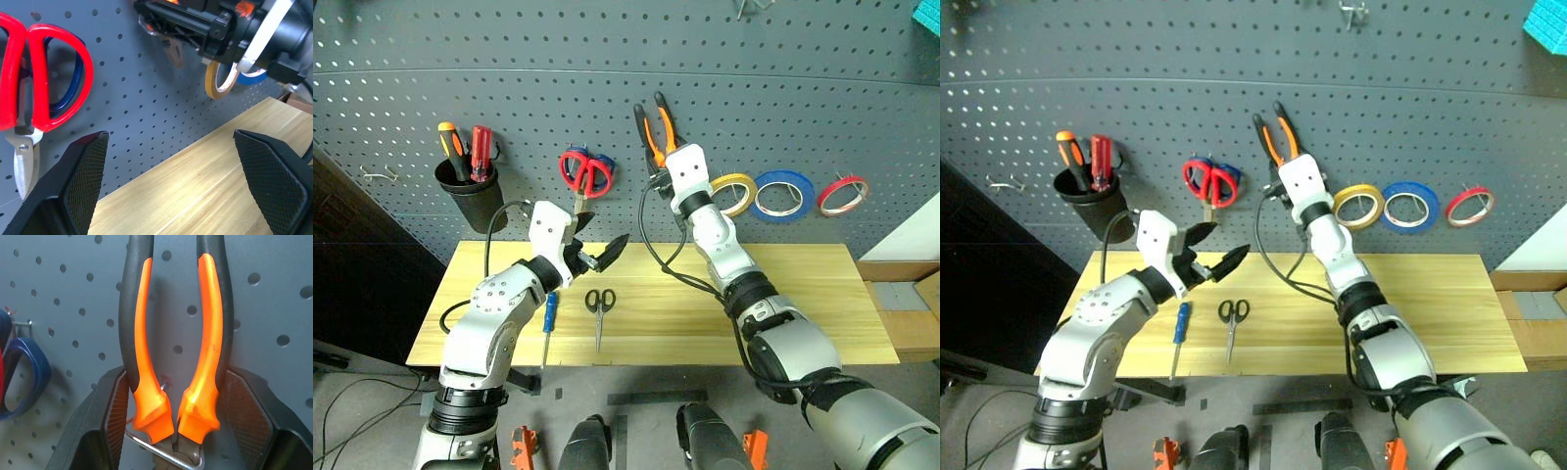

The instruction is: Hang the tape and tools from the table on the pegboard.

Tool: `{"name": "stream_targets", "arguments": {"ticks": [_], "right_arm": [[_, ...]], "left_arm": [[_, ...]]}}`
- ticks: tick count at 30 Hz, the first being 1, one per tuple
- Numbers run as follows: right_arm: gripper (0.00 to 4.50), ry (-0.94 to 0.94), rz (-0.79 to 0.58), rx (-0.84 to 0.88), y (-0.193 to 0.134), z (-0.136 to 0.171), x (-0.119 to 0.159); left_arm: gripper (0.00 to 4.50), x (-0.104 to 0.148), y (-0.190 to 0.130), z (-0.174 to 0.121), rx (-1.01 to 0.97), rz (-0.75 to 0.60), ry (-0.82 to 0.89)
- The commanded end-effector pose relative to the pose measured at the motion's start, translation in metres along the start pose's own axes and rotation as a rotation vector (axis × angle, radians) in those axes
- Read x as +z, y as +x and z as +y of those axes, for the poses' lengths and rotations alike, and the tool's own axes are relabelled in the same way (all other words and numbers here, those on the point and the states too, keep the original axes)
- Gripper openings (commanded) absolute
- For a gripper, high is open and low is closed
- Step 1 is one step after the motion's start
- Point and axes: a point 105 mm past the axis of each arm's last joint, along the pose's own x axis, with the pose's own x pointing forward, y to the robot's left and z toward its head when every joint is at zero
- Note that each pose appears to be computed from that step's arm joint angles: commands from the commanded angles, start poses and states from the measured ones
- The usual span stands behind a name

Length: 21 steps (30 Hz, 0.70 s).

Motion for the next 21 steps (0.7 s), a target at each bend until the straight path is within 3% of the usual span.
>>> {"name": "stream_targets", "arguments": {"ticks": [1,4,10,17,21], "right_arm": [[2.58,0.064,-0.019,-0.024,0.001,-0.004,0.010],[2.58,0.096,0.026,-0.007,-0.005,-0.001,0.004],[4.49,0.140,0.175,0.050,-0.030,0.006,-0.019],[4.49,0.231,0.298,0.236,-0.070,0.028,-0.020],[4.49,0.287,0.383,0.521,-0.113,0.058,-0.012]], "left_arm": [[4.35,0.004,-0.001,0.003,0.030,-0.022,0.027],[4.35,-0.001,-0.002,0.008,0.061,0.003,0.023],[4.42,-0.019,-0.008,0.014,0.106,0.060,-0.055],[4.42,-0.051,-0.023,0.017,0.207,0.192,-0.163],[4.42,-0.107,-0.046,0.008,0.330,0.471,-0.243]]}}
